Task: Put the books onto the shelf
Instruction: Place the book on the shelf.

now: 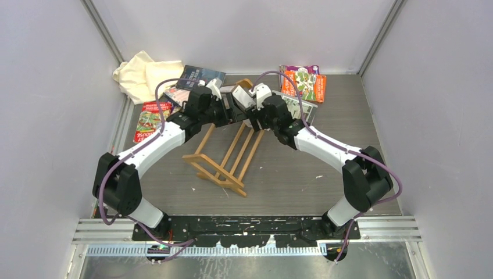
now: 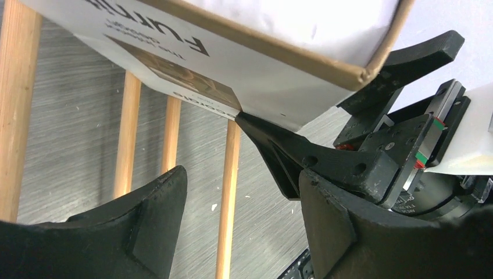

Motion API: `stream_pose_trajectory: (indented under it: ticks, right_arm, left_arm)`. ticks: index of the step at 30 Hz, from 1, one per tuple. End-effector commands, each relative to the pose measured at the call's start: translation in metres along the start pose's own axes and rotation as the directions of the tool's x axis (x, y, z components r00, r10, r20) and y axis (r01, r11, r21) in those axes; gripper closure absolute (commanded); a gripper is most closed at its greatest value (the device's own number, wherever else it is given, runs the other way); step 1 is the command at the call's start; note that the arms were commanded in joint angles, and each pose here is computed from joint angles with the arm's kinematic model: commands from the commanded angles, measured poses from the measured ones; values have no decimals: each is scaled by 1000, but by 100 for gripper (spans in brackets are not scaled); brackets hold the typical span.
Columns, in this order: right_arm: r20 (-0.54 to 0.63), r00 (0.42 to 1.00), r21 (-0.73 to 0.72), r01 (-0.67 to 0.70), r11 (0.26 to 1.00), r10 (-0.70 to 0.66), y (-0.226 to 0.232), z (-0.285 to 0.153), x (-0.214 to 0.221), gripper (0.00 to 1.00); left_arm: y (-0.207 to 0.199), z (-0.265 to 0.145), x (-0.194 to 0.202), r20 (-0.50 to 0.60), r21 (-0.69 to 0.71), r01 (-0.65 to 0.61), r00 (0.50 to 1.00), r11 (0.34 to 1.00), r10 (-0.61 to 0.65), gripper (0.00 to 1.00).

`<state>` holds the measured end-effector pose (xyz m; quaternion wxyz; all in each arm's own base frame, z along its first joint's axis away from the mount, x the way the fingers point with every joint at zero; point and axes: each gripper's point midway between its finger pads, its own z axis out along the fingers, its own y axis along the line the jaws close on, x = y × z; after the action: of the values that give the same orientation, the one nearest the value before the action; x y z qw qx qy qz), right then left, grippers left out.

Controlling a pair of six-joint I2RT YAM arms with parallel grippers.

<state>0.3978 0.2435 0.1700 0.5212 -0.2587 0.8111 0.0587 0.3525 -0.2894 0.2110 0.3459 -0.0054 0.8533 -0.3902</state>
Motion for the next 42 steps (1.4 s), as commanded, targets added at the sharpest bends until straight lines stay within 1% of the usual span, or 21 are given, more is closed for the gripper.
stream_pose_trajectory:
  ticks: [1,9,20,22,26,32,36,39,42]
  right_arm:
    - [130,991,70,-45,996,36,-24,-16,-53,22]
    - [123,991,125,-69,990,54,-45,-16,-51,21]
    - [130,988,137,-100,986,82,-57,-17,-55,21]
    - [110,990,133,-102,986,88,-56,-20,-50,21]
    - [109,987,132,-133,982,119,-56,-29,-47,21]
    - [136,976,134,-188,973,170,-58,-49,-49,20]
    - [149,973,139,-198,970,177,-60,-60,-52,19]
    - [178,958,167,-254,953,224,-67,-71,-55,19]
    - [197,942,254,-318,913,273,-84,-81,-55,19]
  left_arm:
    - [-31,0,-26,53,75,-42,998,996,38,30]
    - [-35,11,-25,26,79,-35,999,996,34,30]
    - [-36,21,-25,-10,79,-28,1000,997,29,30]
    - [-36,20,-24,-12,78,-26,1000,997,27,31]
    - [-35,15,-21,-14,82,-15,1000,997,16,32]
    - [-40,5,-13,-13,90,-17,1000,996,19,35]
    - [-42,0,-7,-18,89,-22,1000,996,23,36]
    - [-44,-2,-2,-24,87,-25,999,996,27,38]
    - [-48,-7,2,-28,86,-28,999,996,31,38]
